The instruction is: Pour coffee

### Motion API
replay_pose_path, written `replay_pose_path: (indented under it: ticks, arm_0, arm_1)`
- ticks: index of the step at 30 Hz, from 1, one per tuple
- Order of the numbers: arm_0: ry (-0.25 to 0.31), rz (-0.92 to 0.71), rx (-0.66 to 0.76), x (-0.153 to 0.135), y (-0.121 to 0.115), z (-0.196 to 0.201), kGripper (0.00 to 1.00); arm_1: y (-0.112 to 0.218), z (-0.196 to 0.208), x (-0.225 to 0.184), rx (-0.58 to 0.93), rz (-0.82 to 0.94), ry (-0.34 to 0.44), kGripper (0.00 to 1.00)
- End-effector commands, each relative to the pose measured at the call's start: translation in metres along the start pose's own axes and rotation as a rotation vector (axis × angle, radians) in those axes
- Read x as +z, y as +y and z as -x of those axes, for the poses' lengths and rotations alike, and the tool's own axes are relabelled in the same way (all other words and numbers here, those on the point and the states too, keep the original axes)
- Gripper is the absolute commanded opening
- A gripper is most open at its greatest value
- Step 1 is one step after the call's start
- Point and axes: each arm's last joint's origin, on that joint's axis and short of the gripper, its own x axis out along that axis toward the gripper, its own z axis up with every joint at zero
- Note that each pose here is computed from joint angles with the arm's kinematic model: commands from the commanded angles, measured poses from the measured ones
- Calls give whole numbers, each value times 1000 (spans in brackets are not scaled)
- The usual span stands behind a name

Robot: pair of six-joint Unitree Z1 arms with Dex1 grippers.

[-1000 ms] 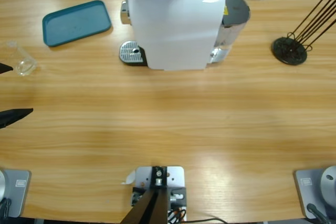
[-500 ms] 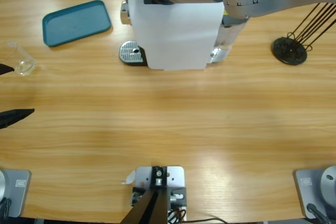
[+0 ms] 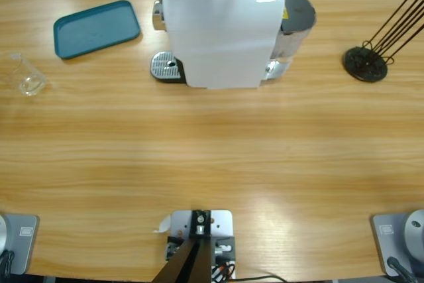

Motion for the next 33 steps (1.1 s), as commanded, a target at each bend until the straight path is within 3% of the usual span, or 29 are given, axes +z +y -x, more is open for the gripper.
replay_pose_path:
  ticks: [1, 5, 10, 20, 24, 33]
  arm_0:
    - [92, 207, 185, -24, 13, -50, 987]
    - [98, 207, 187, -27, 9, -79, 987]
    - [124, 209, 221, -20, 14, -105, 987]
    - [177, 218, 231, -23, 22, -133, 987]
    - [149, 216, 159, -18, 21, -145, 992]
    - [203, 220, 171, -33, 22, -158, 1000]
  arm_1:
    - [-9, 89, -42, 42, 124, 132, 1000]
    - [-22, 111, -74, 47, 95, 169, 1000]
    - [-26, 119, -84, 40, 63, 186, 1000]
    - [-22, 98, -87, -2, 56, 232, 1000]
    - [-20, 91, -86, -3, 52, 229, 1000]
    - [-17, 79, -87, -7, 57, 249, 1000]
